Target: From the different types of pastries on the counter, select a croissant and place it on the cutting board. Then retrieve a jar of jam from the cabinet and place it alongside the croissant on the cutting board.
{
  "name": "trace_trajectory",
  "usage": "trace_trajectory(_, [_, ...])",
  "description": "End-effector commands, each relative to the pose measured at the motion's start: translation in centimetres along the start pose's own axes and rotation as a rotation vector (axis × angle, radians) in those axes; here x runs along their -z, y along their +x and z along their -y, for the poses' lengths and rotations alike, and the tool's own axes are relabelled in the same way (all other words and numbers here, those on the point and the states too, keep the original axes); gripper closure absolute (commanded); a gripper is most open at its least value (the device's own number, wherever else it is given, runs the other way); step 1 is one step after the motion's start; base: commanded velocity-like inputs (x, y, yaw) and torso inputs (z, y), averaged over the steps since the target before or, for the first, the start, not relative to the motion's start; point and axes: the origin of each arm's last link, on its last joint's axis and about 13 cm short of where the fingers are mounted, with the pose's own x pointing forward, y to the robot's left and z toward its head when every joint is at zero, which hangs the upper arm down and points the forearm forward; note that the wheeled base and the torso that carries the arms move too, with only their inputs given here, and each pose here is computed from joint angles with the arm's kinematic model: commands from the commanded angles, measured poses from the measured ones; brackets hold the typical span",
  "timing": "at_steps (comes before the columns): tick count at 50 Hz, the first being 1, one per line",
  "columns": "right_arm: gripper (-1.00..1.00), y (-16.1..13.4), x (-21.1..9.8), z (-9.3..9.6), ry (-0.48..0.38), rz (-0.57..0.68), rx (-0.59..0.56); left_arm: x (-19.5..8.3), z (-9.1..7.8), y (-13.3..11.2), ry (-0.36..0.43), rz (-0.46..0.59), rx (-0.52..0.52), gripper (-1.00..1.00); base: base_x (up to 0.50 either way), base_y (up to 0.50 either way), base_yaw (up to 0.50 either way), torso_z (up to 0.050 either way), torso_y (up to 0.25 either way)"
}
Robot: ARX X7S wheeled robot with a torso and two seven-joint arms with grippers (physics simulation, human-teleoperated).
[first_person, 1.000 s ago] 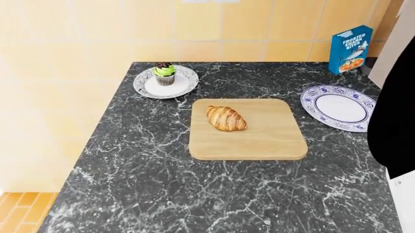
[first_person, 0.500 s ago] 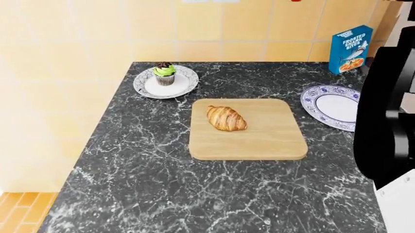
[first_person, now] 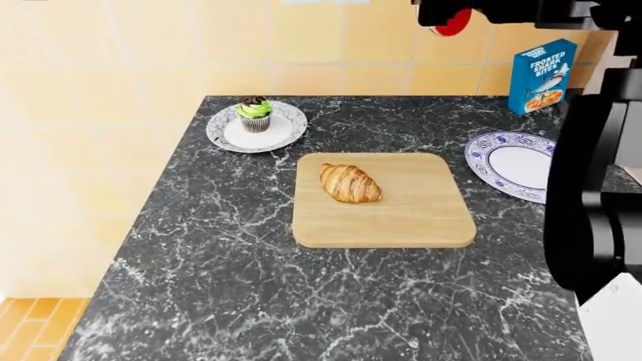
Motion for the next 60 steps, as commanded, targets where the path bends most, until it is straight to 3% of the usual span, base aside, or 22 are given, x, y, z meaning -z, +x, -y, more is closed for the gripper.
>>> trace_trajectory(1, [1.00,-0.9,0.6,0.0,-0.056,-0.047,-0.022,0.0,0.1,0.0,-0.007,0.001,0.004,-1.00,0.00,0.00,0.00,0.000,0.000])
trace_trajectory(11, [1.00,-2.4,-0.1,0.8,-0.167,-0.180,-0.071,0.2,0.0,-0.2,-0.021,0.003,0.006,-1.00,0.00,0.00,0.00,0.000,0.000])
trace_trajectory(28, [1.00,-3.9,2.2,0.1,-0.216,-0.281,-0.154,0.3,0.2,-0.4,-0.032,0.005,0.017,-1.00,0.00,0.00,0.00,0.000,0.001])
trace_trajectory(50, [1.00,-1.9,4.0,-0.4,-0.349,-0.450,-0.235,0.5,0.1,-0.5,-0.028,-0.005,0.009,-1.00,0.00,0.00,0.00,0.000,0.000])
trace_trajectory(60, [1.00,-2.0,2.6,-0.1,-0.428,-0.510,-0.267,0.8,0.0,-0.3,-0.026,-0.009,0.004,-1.00,0.00,0.00,0.00,0.000,0.001])
